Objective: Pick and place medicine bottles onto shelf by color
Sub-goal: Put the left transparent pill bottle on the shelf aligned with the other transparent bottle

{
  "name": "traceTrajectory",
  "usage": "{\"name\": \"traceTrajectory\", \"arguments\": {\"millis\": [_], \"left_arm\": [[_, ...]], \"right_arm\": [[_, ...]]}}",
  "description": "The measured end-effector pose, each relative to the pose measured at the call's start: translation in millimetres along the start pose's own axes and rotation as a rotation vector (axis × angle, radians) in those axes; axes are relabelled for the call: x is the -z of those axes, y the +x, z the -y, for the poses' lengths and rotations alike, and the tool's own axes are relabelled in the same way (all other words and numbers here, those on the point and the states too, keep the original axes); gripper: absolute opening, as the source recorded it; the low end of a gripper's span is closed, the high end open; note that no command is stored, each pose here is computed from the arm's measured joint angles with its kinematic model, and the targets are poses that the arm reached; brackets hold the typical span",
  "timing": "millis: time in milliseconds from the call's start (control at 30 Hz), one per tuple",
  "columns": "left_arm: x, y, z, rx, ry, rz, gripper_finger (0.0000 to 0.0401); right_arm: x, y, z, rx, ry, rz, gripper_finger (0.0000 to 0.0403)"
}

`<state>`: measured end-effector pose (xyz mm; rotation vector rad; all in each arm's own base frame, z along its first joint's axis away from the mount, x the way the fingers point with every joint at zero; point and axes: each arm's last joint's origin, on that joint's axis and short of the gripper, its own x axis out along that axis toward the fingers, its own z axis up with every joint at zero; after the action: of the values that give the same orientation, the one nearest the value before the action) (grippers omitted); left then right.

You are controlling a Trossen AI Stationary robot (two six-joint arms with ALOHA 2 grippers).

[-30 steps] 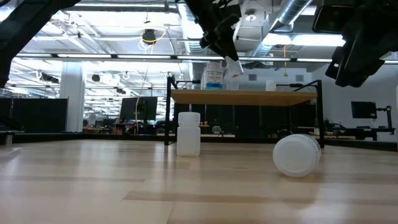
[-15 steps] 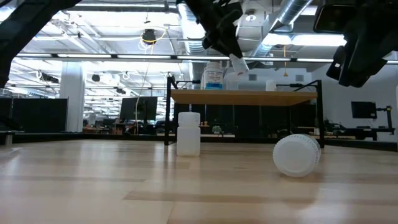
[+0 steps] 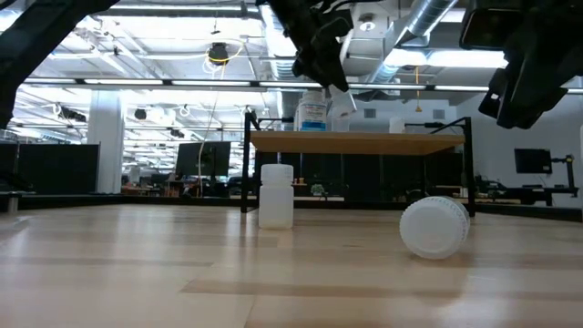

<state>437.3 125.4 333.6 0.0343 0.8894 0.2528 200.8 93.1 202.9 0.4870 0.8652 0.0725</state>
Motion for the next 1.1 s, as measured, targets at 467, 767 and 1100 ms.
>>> {"name": "traceTrajectory", "arguments": {"millis": [467, 767, 1100], "left_arm": [[-4, 14, 0, -0.044, 0.066, 0.014, 0.0105], [-2, 14, -2, -0.053, 0.063, -0.009, 0.0133], [-1, 14, -8, -0.068, 0.06, -0.011, 0.0139]], "right_arm": [[2, 0, 2, 0.017, -0.001, -0.02, 0.0131], [3, 0, 3, 0.032, -0.002, -0.036, 0.0131], [3, 0, 3, 0.031, -0.002, -0.036, 0.0131]]}}
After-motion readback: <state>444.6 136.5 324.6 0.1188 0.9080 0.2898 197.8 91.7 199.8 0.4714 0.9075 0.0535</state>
